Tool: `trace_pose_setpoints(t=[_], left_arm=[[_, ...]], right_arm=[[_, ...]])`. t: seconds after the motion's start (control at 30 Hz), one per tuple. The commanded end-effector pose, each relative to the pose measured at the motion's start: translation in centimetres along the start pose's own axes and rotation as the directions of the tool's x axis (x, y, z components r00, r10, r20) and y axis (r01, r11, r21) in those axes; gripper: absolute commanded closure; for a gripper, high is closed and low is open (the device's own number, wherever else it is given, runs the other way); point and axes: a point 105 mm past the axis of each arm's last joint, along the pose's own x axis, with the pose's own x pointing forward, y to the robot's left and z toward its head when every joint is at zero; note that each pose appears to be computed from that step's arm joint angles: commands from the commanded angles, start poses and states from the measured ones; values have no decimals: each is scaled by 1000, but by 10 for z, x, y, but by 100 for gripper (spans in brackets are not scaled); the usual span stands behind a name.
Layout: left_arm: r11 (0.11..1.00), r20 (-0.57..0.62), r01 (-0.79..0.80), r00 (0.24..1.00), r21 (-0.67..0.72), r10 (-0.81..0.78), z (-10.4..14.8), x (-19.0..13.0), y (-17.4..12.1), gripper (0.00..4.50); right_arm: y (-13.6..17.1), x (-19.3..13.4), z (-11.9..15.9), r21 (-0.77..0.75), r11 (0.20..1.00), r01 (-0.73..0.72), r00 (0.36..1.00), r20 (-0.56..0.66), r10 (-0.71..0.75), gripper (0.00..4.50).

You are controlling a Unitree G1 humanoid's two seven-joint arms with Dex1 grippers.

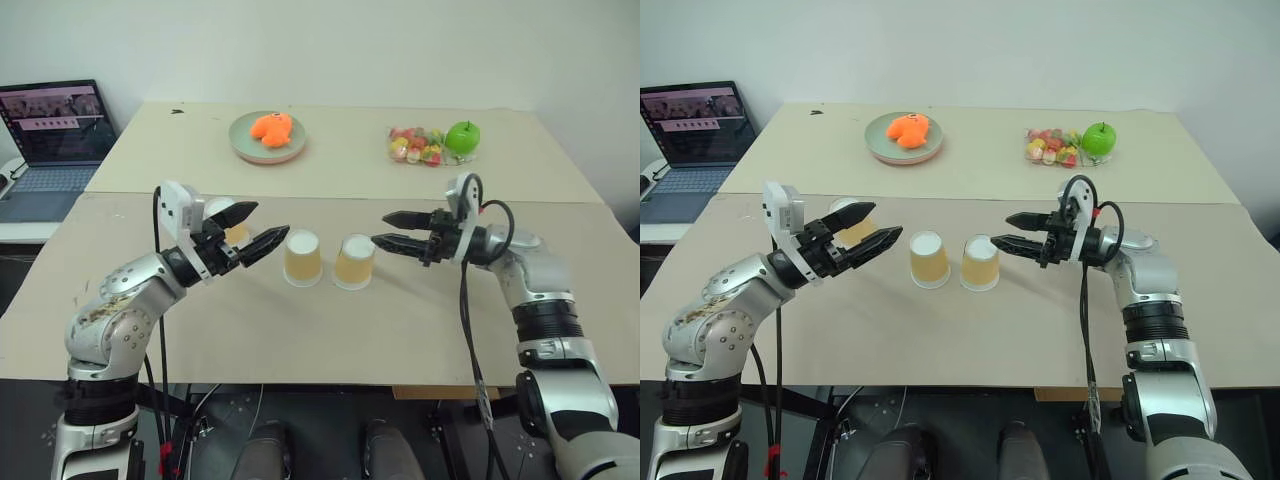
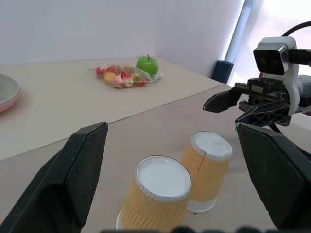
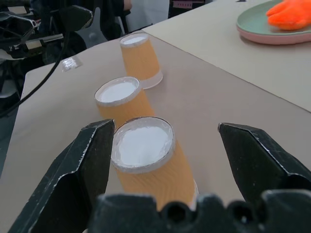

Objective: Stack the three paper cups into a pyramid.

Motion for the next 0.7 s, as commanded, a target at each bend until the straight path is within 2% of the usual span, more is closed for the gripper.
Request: trace_pose_setpoints(t=[0.03, 0.23, 0.33, 0.43, 0.7], left_arm=[[1000, 37, 21, 999, -8, -21, 9, 4, 1, 0], [1000, 39, 30, 999, -5, -30, 10, 6, 0, 0], [1000, 40, 30, 999, -2, -29, 12, 4, 0, 0], [1000, 41, 31, 999, 1, -31, 13, 4, 0, 0], [999, 35, 53, 998, 4, -53, 11, 8, -7, 0]], right_arm=[[-2, -19, 18, -43, 997, 68, 996, 53, -66, 51], [-4, -39, 1, -111, 980, 165, 985, -40, -170, 51], [-3, -43, -4, -91, 976, 196, 979, -38, -200, 51], [0, -38, -11, -182, 955, 232, 969, -45, -244, 51], [20, -12, -30, -166, 972, 164, 982, -69, -178, 51]])
